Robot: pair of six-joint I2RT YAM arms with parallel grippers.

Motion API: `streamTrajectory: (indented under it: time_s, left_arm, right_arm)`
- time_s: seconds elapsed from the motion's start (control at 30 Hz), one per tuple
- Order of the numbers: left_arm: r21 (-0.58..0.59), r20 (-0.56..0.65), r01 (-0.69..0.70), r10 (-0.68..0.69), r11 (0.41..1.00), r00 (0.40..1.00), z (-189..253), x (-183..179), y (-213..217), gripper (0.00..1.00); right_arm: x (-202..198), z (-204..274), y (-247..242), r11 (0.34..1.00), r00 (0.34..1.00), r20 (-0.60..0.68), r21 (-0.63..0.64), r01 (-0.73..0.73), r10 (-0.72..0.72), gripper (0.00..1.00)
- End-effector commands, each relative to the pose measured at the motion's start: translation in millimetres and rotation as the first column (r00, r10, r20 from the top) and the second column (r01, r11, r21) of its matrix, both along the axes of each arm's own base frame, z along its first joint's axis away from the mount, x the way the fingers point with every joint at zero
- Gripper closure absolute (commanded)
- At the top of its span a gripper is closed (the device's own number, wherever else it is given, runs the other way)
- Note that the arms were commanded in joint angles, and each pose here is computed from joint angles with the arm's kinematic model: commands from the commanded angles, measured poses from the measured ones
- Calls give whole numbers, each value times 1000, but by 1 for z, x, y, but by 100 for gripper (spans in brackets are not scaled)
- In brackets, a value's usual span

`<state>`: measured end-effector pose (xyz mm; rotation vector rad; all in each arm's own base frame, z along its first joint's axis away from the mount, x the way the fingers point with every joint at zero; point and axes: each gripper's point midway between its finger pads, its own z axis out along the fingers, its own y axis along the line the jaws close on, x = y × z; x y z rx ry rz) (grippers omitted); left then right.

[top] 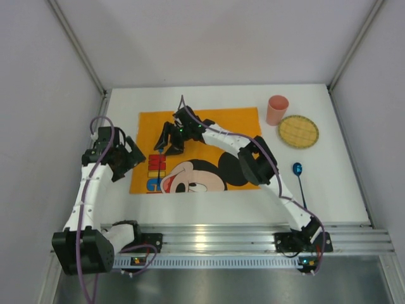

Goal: Set the dinner table for one person

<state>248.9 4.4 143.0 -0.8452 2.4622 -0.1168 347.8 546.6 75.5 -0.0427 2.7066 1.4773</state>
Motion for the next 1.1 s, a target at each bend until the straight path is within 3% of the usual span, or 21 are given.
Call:
streamTrajectory:
  time_s: [0.0, 0.03, 0.07, 0.1, 0.2, 0.3, 0.47, 0.6, 0.93, 1.07]
  left_arm:
    - [2, 46, 11, -11, 1000, 999, 14, 12, -2, 1]
    - [-2, 50, 12, -12, 1000, 999, 14, 13, -2, 1]
    - [-6, 49, 13, -13, 1000, 999, 13, 14, -3, 1]
    - [-12, 55, 17, -17, 1000, 998, 12, 16, -4, 1]
    - [-38, 65, 30, -27, 999, 997, 10, 21, -9, 1]
    - [-96, 88, 57, -48, 994, 995, 8, 26, -21, 1]
    - [-148, 112, 75, -58, 986, 992, 0, 36, -30, 1]
    - [-163, 129, 79, -58, 983, 990, 1, 46, -32, 1]
    - [-163, 136, 90, -68, 982, 988, 2, 62, -32, 1]
    - [-162, 130, 95, -74, 982, 989, 0, 65, -32, 1]
  right_arm:
    - [16, 109, -26, 993, 986, 165, 117, 5, -24, 38]
    - [29, 156, -53, 988, 967, 245, 153, 32, -69, 37]
    - [30, 149, -76, 992, 968, 234, 111, 61, -86, 37]
    - [51, 188, -118, 985, 929, 333, 113, 128, -159, 36]
    - [74, 182, -213, 955, 885, 397, -65, 290, -242, 33]
    - [112, 189, -354, 833, 802, 438, -183, 522, -406, 31]
    - [129, 154, -476, 674, 775, 383, -388, 629, -503, 32]
    - [133, 144, -517, 614, 759, 368, -447, 651, -537, 32]
    - [144, 100, -541, 546, 758, 326, -541, 640, -565, 33]
    - [150, 81, -547, 512, 760, 333, -583, 631, -558, 41]
